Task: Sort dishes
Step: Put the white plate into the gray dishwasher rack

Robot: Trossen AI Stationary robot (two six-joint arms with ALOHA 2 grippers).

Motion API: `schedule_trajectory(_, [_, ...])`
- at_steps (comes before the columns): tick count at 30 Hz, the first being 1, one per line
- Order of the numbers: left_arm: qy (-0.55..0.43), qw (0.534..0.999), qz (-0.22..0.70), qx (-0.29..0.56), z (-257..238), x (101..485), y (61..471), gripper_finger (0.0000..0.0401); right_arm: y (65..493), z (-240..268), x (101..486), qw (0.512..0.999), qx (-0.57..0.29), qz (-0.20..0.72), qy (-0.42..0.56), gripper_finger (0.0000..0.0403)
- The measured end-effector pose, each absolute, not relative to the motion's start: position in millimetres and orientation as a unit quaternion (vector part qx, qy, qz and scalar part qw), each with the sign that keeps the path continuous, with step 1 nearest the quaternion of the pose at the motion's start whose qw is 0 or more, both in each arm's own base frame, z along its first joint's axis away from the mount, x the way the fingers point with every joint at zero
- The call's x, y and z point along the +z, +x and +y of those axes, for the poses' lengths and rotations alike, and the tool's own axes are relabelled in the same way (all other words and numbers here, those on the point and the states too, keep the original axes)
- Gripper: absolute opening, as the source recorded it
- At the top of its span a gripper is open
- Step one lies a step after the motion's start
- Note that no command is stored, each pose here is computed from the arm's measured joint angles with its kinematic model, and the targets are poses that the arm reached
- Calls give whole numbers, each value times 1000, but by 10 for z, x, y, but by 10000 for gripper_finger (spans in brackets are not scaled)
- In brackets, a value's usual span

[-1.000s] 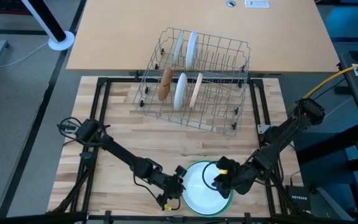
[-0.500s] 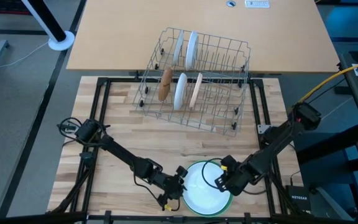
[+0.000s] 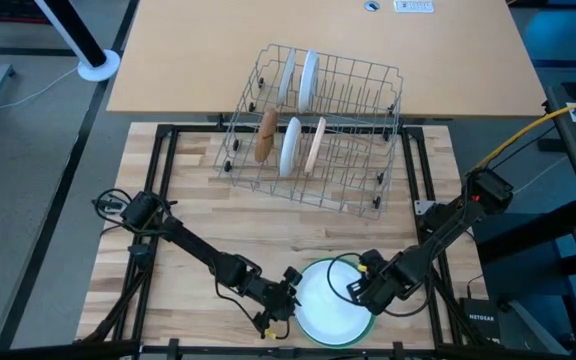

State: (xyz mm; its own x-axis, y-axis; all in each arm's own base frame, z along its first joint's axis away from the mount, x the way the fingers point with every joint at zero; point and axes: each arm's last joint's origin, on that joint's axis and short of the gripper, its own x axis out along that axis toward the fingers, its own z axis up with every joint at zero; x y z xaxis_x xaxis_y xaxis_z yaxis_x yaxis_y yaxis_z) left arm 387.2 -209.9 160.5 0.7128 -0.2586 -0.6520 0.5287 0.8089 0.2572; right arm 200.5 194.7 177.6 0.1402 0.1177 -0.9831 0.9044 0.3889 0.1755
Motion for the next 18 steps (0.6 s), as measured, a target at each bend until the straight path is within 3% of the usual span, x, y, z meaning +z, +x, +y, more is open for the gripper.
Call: schedule_trajectory(18, [246,895,305,-214,-2073,1605,3885,129,2122,2068,1643,605,-295,568,474,138])
